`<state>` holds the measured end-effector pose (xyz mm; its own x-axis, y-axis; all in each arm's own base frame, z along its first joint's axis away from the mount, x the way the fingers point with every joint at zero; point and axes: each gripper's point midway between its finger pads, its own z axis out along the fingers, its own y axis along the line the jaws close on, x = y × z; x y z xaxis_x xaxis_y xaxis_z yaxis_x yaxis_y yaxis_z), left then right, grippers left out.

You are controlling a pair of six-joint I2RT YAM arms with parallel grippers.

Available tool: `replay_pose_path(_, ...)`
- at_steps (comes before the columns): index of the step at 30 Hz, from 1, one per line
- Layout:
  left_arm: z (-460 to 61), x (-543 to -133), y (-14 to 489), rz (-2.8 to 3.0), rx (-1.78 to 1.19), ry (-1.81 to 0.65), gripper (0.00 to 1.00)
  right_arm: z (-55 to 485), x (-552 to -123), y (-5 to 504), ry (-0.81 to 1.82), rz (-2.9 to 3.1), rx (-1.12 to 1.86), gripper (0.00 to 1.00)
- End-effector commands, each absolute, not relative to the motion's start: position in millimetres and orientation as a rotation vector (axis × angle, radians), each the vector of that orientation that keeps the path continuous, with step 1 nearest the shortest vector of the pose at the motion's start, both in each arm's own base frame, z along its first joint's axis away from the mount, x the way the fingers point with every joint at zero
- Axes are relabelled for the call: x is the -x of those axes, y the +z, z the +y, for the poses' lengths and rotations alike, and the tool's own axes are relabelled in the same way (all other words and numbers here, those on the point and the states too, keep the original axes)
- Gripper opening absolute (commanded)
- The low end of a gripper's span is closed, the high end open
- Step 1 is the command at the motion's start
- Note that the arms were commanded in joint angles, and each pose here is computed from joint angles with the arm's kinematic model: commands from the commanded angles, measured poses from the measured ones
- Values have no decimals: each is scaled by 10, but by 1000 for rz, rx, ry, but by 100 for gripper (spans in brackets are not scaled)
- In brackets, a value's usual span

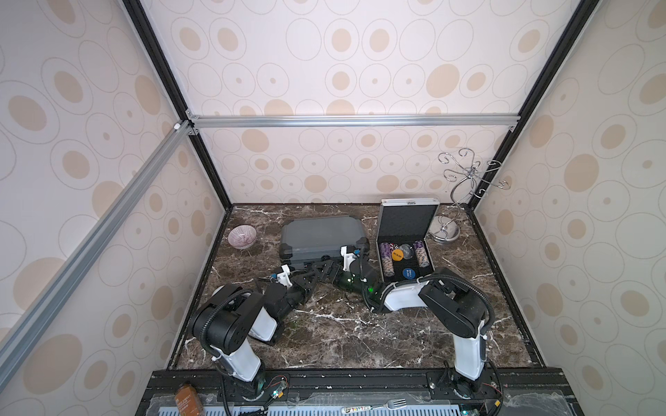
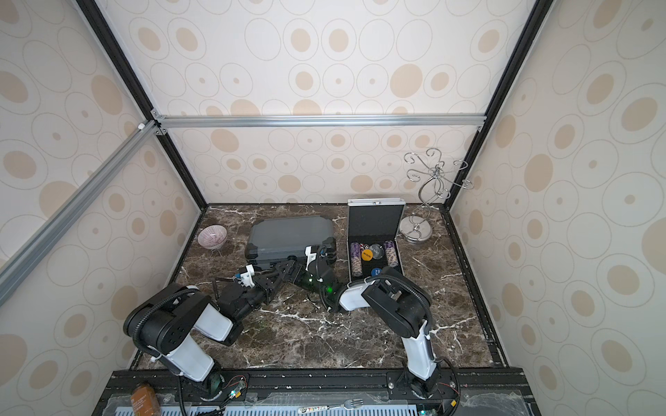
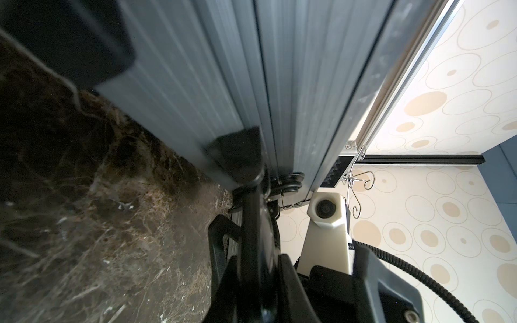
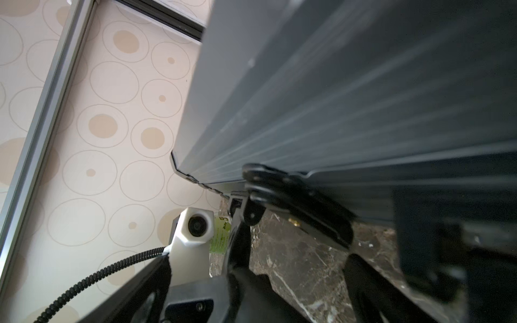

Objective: Open the poker set cases
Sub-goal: Open the fastener on the poker set case.

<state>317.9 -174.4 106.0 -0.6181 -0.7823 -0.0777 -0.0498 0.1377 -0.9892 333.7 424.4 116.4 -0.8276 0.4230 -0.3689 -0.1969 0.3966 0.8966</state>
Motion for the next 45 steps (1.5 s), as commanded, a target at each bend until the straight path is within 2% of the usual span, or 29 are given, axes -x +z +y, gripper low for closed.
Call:
replay_pose_path(1,-1871,-3116,1731,1595,539,-1663,0,4215,-3466,1179,1498,2044,-267,99)
replay_pose_path(15,-1848,-3071,1506,1609,616,-1689,0,4099,-3469,1342,1576,1952,-282,95)
replay_pose_path(29,-1794,-3064,1367,1632,686,-1663,0,3904,-3515,1069,1464,2004,-334,96)
replay_pose_path(45,-1774,-3075,1232,1659,739,-1644,0,4015,-3480,1480,1634,1827,-231,92)
